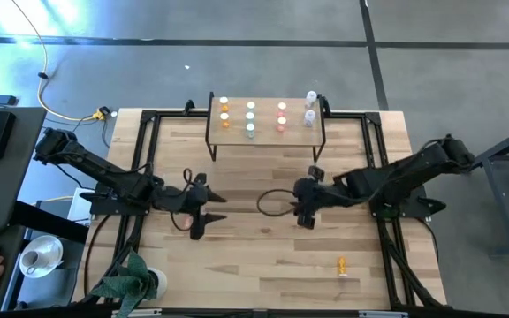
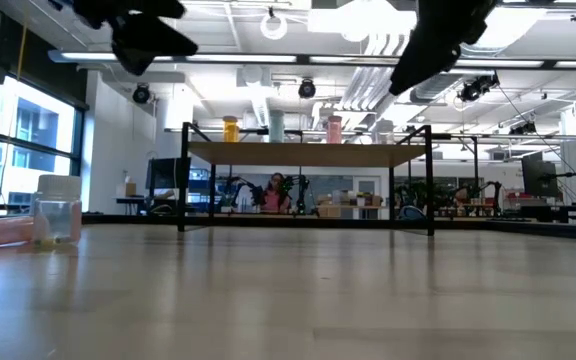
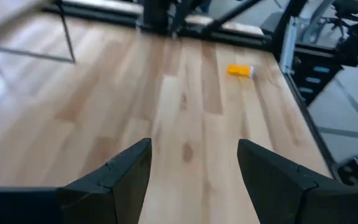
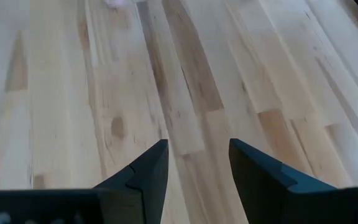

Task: Pick and place medicine bottles onto shelf by color
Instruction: Put the white pill bottle on the shelf

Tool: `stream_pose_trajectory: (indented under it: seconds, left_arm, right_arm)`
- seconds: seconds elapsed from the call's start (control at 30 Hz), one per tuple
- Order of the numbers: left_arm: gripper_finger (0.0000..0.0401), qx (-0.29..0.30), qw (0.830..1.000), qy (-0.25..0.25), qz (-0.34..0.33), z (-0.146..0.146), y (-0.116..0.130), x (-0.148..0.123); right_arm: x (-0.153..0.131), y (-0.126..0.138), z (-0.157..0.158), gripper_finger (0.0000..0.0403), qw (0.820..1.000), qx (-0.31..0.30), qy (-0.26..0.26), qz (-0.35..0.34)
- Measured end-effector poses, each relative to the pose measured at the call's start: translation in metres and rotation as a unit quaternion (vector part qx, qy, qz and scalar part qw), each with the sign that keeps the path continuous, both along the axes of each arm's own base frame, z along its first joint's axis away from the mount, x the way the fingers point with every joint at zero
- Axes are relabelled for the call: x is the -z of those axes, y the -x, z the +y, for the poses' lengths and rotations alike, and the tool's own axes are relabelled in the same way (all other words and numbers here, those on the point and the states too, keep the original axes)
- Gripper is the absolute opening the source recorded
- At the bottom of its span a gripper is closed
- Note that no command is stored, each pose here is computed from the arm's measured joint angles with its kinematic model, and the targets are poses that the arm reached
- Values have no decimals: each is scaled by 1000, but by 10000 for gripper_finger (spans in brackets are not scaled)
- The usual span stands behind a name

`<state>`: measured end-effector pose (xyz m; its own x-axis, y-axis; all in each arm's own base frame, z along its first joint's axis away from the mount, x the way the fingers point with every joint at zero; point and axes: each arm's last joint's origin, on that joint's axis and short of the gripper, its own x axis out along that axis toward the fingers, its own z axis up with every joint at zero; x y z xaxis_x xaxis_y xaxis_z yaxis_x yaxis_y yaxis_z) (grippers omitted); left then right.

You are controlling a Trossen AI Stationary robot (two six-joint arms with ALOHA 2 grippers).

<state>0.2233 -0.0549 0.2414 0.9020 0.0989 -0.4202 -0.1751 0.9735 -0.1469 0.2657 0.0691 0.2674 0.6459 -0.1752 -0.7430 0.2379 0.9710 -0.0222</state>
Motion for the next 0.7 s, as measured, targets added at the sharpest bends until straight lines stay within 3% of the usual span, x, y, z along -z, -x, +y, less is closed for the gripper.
stream_pose_trajectory:
  seconds: [0.3,0.7]
  left_arm:
    - [227,-46,997,52,32,-29,16,11]
    - [227,-116,987,47,97,-36,37,27]
  right_arm:
    - [11,3,30,161,996,1,1,-86]
    - [3,8,50,161,984,45,53,-165]
